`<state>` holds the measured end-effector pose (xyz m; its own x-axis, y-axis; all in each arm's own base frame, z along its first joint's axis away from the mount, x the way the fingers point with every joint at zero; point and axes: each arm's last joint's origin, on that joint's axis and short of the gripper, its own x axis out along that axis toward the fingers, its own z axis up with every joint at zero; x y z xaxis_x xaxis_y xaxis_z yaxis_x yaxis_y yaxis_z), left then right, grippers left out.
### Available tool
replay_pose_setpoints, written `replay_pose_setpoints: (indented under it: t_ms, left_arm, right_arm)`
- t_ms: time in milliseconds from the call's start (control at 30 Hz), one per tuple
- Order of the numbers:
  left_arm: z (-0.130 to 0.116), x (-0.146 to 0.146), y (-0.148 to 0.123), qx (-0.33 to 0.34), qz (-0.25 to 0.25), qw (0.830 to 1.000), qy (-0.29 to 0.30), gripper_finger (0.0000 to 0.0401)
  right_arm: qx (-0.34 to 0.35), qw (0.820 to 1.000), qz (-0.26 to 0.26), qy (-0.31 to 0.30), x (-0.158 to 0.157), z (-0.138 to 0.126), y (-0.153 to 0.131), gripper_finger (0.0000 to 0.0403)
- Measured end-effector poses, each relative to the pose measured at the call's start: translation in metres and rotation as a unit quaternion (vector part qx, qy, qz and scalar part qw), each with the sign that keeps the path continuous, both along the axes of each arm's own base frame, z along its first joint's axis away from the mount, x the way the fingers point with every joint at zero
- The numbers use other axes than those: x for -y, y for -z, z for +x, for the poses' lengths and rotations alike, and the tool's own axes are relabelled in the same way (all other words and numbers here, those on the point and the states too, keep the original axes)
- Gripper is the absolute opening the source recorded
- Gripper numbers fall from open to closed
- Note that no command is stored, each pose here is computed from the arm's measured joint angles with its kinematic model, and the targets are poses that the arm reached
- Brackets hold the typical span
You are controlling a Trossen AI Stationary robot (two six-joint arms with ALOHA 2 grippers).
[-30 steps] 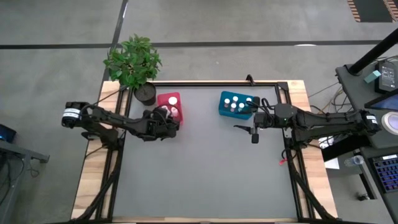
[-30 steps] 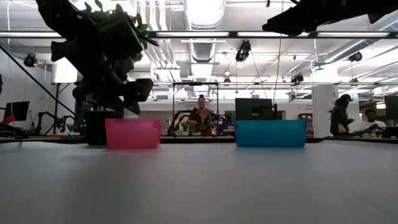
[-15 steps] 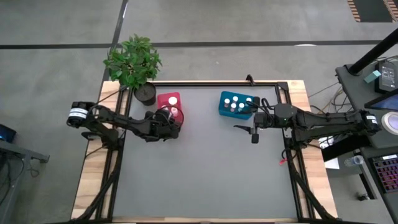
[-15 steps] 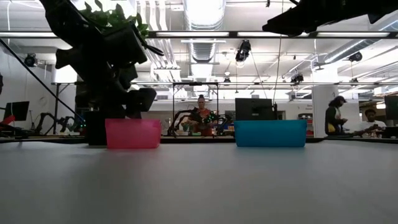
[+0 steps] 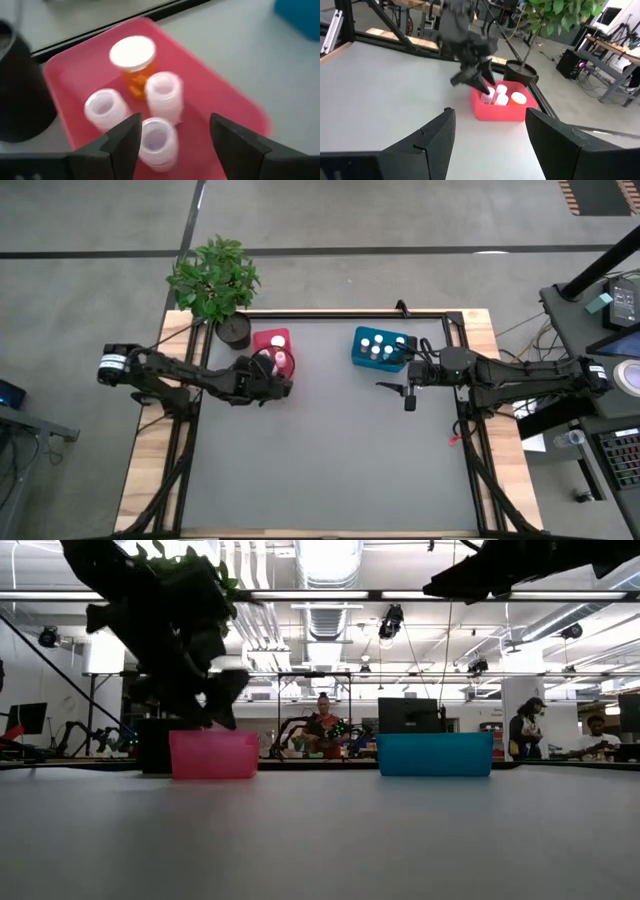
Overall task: Pick and place medicine bottles into bin by pill shape (circle, oval)
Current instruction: Return to Home Position
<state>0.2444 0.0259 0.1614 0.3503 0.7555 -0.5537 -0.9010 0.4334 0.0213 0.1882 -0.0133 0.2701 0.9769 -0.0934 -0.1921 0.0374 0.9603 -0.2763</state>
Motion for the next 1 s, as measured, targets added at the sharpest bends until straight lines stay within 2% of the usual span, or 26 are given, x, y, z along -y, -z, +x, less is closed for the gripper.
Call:
replay_pose_setpoints:
  t_ms: [200, 267, 367, 433, 567, 667, 800, 1000]
  left_arm:
    - [-0.011, 0.006, -0.032, 0.002, -0.025, 0.993, 0.111, 0.0217]
    - [-0.017, 0.010, -0.043, 0.006, -0.049, 0.984, 0.174, 0.0217]
    - [-0.029, 0.019, -0.057, 0.011, -0.074, 0.957, 0.281, 0.0217]
    - [-0.037, 0.026, -0.066, 0.006, -0.060, 0.940, 0.336, 0.0217]
    - [-0.051, 0.034, -0.083, -0.005, 0.013, 0.911, 0.413, 0.0217]
    - [-0.059, 0.034, -0.094, -0.001, 0.055, 0.897, 0.438, 0.0217]
    - [-0.069, 0.033, -0.104, 0.009, 0.090, 0.888, 0.451, 0.0217]
    - [-0.077, 0.032, -0.110, 0.025, 0.106, 0.885, 0.453, 0.0217]
  right_arm:
    - [-0.007, 1.000, 0.020, 0.004, 0.000, -0.001, 0.002, 0.0228]
    - [-0.008, 0.999, 0.034, 0.007, 0.000, -0.001, 0.002, 0.0228]
    - [-0.012, 0.998, 0.056, 0.011, 0.000, 0.000, 0.005, 0.0228]
    - [-0.011, 0.998, 0.059, 0.012, 0.000, 0.000, 0.007, 0.0228]
    - [0.021, 0.999, 0.045, 0.006, 0.000, 0.002, 0.003, 0.0228]
    - [0.041, 0.999, 0.033, -0.012, -0.001, 0.003, 0.001, 0.0228]
    - [0.045, 0.998, 0.020, -0.026, -0.001, 0.002, 0.005, 0.0228]
    - [0.044, 0.999, 0.020, -0.026, -0.001, 0.001, 0.010, 0.0228]
